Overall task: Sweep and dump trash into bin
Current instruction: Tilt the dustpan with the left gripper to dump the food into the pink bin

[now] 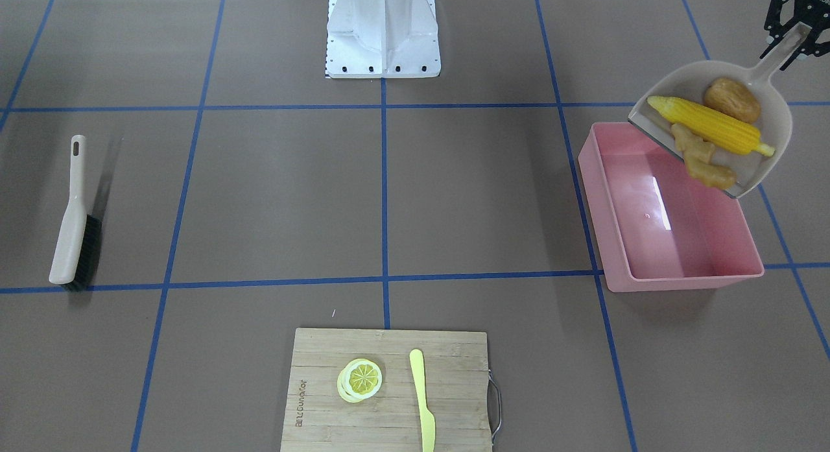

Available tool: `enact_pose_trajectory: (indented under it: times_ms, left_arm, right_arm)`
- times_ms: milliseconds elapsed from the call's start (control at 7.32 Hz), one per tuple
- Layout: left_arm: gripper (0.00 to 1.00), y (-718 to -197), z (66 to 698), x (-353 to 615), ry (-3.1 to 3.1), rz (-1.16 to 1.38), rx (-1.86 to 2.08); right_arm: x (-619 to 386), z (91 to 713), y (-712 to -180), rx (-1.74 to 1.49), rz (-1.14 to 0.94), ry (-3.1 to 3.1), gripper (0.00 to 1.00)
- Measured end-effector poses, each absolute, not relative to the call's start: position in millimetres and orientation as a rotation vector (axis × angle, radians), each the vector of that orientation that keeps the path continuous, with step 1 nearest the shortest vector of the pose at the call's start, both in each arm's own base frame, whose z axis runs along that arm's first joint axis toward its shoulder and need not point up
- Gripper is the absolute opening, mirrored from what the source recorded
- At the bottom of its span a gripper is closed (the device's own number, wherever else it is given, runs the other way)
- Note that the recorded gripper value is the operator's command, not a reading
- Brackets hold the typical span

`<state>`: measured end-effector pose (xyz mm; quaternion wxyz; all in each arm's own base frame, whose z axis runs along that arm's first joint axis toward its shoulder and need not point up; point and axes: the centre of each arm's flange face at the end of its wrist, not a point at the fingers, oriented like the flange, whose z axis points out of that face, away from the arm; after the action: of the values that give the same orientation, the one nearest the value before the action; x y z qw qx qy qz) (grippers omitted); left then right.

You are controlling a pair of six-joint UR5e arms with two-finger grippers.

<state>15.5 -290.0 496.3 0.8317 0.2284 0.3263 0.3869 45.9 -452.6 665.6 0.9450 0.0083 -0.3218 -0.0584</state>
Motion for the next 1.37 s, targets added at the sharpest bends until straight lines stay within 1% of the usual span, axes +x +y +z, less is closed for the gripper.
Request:
enact_pose_trajectory:
  times_ms: [410,820,1093,1366]
  left_arm:
    - [0.0,-281,484,26,0.685,0.848,0.33]
    - [0.0,-275,487,33,0.694,0.874,0.187]
    - [0.0,-273,487,33,0.682,0.919,0.139]
    - [0.0,-273,485,33,0.671,0.934,0.133]
  right_arm:
    - [49,648,-454,0.078,-0.132,-0.649,1.0]
    - [50,653,-458,0.077,-0.131,-0.628,1.0]
    - [50,661,-469,0.066,-0.128,-0.604,1.0]
    - [49,666,-495,0.056,-0.123,-0.602,1.0]
